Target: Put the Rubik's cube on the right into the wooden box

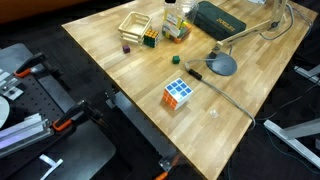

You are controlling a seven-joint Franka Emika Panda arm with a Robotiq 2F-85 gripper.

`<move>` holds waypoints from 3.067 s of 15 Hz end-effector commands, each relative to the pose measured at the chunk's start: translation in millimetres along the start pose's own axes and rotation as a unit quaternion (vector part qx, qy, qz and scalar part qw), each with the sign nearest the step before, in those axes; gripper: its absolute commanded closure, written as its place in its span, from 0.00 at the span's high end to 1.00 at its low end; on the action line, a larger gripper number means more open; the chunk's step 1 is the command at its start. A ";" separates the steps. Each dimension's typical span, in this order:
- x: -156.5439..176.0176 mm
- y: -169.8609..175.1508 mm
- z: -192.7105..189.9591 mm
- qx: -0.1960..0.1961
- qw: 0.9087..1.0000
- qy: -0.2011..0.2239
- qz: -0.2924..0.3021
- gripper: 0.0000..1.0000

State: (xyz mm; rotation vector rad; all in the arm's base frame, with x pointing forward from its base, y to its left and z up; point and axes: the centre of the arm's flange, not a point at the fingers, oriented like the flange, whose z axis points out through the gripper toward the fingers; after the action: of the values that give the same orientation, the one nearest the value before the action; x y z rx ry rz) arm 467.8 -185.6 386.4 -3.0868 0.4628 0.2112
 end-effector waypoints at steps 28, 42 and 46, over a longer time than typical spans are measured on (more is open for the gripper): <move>61.9 99.4 155.2 0.067 0.994 -0.085 0.024 1.00; 67.4 95.4 202.8 0.050 0.991 -0.118 0.029 1.00; 72.2 102.7 211.7 0.039 0.994 -0.101 0.011 1.00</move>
State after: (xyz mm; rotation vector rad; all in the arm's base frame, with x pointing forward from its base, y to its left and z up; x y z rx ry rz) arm 478.2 -290.9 173.8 -2.9211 0.5314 0.5215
